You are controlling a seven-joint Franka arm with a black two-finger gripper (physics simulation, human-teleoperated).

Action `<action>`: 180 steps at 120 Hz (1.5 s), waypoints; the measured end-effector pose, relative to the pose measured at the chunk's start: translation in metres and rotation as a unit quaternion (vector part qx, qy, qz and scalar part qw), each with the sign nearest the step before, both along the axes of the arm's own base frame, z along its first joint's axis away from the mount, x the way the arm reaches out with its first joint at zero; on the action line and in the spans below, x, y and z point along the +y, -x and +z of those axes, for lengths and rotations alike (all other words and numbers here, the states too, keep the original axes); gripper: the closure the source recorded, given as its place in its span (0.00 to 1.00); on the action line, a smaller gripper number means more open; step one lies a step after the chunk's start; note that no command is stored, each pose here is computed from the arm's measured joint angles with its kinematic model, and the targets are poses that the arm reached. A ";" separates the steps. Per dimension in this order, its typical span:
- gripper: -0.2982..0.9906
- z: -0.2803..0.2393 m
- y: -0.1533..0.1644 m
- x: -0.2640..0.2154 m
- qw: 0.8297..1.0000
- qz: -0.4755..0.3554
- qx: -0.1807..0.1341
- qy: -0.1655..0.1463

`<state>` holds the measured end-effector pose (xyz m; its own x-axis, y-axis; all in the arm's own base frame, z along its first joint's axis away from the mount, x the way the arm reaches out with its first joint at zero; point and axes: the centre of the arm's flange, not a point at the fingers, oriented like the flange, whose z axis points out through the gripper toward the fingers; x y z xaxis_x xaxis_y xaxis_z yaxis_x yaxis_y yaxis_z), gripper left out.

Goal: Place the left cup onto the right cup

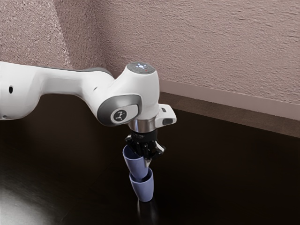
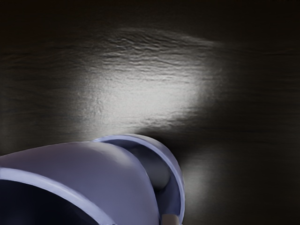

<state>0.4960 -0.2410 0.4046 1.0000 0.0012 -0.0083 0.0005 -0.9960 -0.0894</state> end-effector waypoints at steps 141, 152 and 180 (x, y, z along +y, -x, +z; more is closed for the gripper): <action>0.47 -0.022 0.004 -0.009 1.000 -0.003 0.020 0.006; 0.39 -0.022 0.004 -0.009 1.000 -0.002 0.020 0.006; 0.28 -0.022 0.004 -0.009 1.000 0.000 0.018 0.005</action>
